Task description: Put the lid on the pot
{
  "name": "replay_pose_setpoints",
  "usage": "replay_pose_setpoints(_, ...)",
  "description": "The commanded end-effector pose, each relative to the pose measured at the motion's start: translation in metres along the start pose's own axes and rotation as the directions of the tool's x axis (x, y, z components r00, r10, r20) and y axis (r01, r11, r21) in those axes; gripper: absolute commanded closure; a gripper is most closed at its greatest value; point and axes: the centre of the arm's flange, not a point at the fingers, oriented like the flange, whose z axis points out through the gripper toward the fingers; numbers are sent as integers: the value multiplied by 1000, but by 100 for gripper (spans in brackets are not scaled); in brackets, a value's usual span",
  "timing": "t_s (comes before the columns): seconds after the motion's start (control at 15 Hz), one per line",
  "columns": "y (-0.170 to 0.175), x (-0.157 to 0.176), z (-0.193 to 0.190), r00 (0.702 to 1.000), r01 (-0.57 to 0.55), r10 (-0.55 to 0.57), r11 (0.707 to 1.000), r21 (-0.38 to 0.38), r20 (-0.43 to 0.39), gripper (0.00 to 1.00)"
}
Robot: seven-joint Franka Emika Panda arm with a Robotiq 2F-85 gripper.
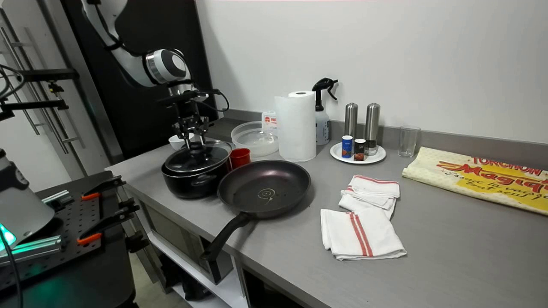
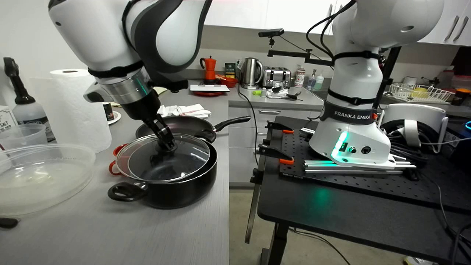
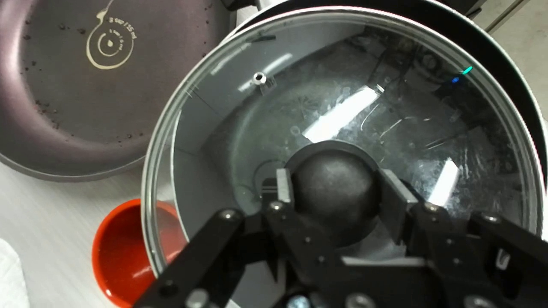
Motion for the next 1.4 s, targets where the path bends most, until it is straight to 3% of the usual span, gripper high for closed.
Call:
replay_pose_setpoints(0.0,-7,-6,-10,1000,10,-9,1000,-16,11,75)
replay_pose_setpoints(1.27,-19,-23,0,1000,0,0,1000,1,29,75)
replay_pose_setpoints(1.33,-18,-23,0,1000,-4,4,1000,4,31,25)
